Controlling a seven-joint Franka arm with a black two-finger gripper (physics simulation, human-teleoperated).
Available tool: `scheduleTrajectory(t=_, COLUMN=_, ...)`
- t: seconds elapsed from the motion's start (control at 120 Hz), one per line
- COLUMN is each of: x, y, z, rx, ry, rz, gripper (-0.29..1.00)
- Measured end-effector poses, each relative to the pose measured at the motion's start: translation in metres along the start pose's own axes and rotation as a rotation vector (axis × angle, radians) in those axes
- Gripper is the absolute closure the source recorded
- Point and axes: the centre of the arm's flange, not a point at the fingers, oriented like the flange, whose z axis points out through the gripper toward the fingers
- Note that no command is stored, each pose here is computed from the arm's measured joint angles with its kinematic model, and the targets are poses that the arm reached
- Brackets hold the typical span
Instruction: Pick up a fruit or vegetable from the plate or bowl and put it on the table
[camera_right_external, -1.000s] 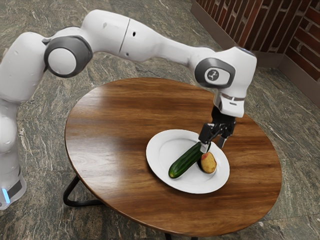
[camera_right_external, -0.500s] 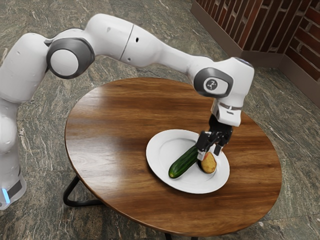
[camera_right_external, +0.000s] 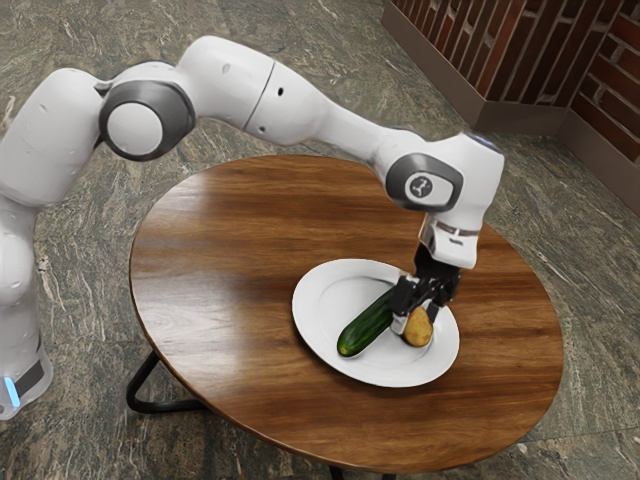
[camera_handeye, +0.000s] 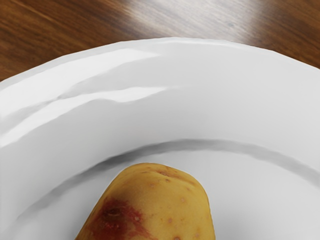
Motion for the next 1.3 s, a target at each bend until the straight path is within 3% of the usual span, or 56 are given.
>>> scheduleTrajectory(t=0.367, x=0.000, y=-0.004, z=0.005, rx=0.003, ry=0.004, rz=0.004, gripper=0.41)
scheduleTrajectory(t=0.683, x=0.002, y=-0.001, z=-0.007, rx=0.029, ry=0.010, rz=0.001, gripper=0.47)
scheduleTrajectory(t=0.908, x=0.003, y=0.013, z=-0.053, rx=0.096, ry=0.032, rz=-0.006, gripper=0.46)
scheduleTrajectory(t=1.017, x=-0.023, y=0.005, z=-0.093, rx=0.167, ry=0.043, rz=-0.073, gripper=0.47)
scheduleTrajectory(t=1.3, x=-0.156, y=-0.050, z=-0.152, rx=0.293, ry=0.020, rz=-0.415, gripper=0.47)
